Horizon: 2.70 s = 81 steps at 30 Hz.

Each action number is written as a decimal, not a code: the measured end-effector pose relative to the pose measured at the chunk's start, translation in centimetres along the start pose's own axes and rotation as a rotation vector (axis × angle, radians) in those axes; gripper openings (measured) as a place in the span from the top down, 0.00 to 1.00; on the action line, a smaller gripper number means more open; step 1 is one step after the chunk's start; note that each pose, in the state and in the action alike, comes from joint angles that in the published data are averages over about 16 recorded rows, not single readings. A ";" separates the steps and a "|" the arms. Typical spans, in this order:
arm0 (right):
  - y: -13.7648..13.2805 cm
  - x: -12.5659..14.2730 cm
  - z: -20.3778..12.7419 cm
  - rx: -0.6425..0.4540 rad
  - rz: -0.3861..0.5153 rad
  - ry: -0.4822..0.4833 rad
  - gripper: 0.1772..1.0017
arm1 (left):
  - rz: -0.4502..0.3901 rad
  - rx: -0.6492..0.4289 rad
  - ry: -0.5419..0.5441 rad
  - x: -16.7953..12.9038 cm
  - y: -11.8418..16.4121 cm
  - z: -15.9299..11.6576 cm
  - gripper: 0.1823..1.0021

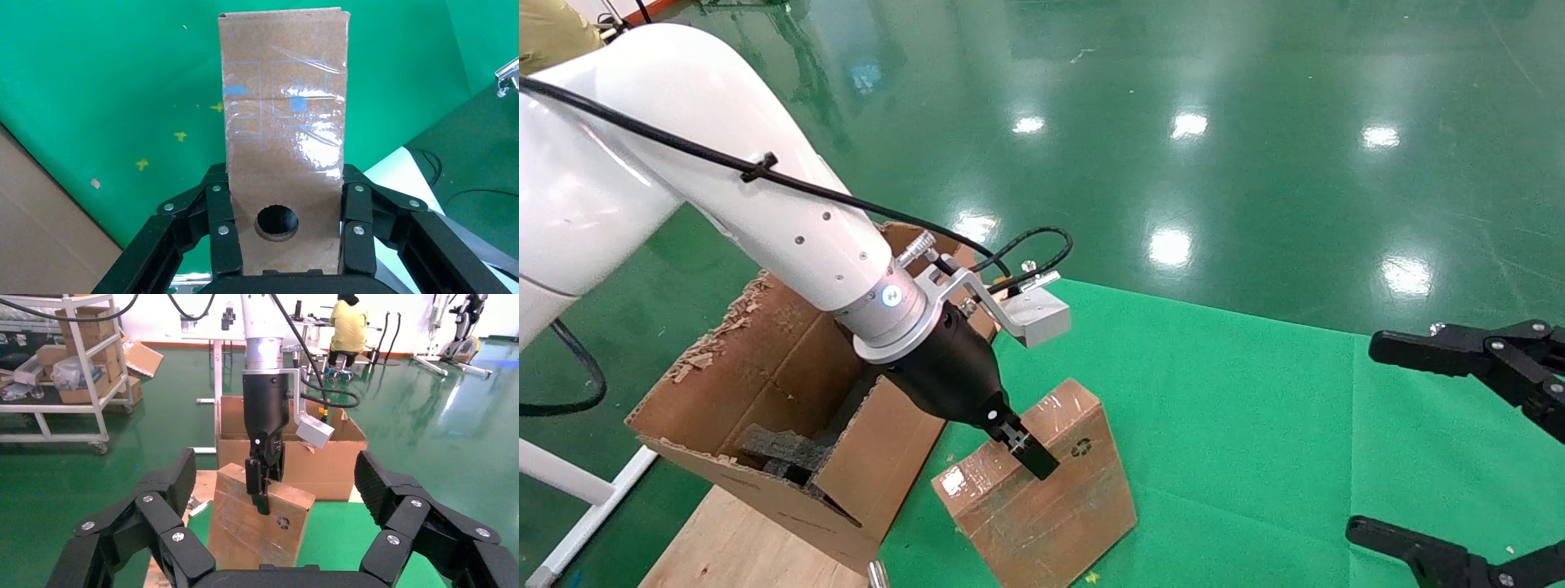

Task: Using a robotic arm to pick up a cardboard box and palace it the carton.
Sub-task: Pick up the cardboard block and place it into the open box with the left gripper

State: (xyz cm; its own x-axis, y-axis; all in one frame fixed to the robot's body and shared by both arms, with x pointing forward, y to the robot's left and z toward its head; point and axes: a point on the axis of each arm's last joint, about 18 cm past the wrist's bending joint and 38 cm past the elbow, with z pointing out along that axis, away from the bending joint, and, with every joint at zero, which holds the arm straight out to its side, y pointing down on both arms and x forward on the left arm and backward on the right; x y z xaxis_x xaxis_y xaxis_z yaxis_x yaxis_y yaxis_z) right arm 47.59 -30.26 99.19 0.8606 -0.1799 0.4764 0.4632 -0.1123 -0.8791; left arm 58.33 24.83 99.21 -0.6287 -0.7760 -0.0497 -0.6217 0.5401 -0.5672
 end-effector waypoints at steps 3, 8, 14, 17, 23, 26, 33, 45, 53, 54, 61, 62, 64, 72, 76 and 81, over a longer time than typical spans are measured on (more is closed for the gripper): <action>0.0 0.0 0.0 0.000 0.000 0.000 0.10 | -0.010 0.034 -0.002 -0.6 -0.3 -1.3 0.75; 0.0 0.0 0.0 0.000 0.000 0.000 0.04 | -0.027 0.125 -0.032 -2.5 -1.2 -4.9 0.77; 0.0 0.0 0.0 0.000 0.000 0.000 0.01 | -0.045 0.271 -0.117 -5.9 -2.2 -11.6 0.78; 0.0 0.0 0.0 0.000 0.000 0.000 0.00 | -0.057 0.336 -0.179 -7.8 -2.2 -15.3 0.78; 0.0 0.0 0.0 0.000 0.000 0.000 0.00 | -0.104 0.420 -0.311 -11.7 -0.6 -21.3 0.78; 0.0 0.0 0.0 0.000 0.000 0.000 0.00 | -0.139 0.437 -0.368 -13.5 1.0 -23.4 0.78; 0.0 0.0 0.0 0.000 0.000 0.000 0.00 | -0.234 0.406 -0.470 -17.6 5.6 -24.9 0.78; 0.0 0.0 0.0 0.000 0.000 0.000 0.00 | -0.367 0.311 -0.560 -23.0 12.2 -21.7 0.79; 0.0 0.0 0.0 0.000 0.000 0.000 0.00 | -0.402 0.291 -0.624 -25.6 14.1 -19.3 0.80; 0.0 0.0 0.0 0.000 0.000 0.000 0.00 | -0.404 0.290 -0.630 -25.8 14.3 -19.0 0.80; 0.0 0.0 0.0 0.000 0.000 0.000 0.00 | -0.404 0.272 -0.645 -26.6 14.9 -17.3 0.83; 0.0 0.0 0.0 0.000 0.000 0.000 0.00 | -0.404 0.268 -0.642 -26.6 15.0 -17.1 0.83; 0.0 0.0 0.0 0.000 0.000 0.000 0.00 | -0.402 0.258 -0.636 -26.6 15.1 -16.7 0.84; 0.0 0.0 0.0 0.000 0.000 0.000 0.00 | -0.403 0.208 -0.617 -26.7 15.7 -14.6 0.86; 0.0 0.0 0.0 0.000 0.000 0.000 0.00 | -0.408 0.181 -0.619 -26.9 16.1 -13.5 0.86; 0.0 0.0 0.0 0.000 0.000 0.000 0.00 | -0.418 0.153 -0.630 -27.2 16.6 -12.1 0.86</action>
State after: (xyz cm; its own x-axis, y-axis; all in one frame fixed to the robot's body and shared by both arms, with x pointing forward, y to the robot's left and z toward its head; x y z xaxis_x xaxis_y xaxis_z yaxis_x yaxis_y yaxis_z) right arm 47.60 -30.26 99.19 0.8606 -0.1799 0.4764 0.4632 -0.1122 -0.8791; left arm 59.51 58.84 101.06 0.0567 -0.9694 -0.2388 -0.6486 0.1461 -0.7470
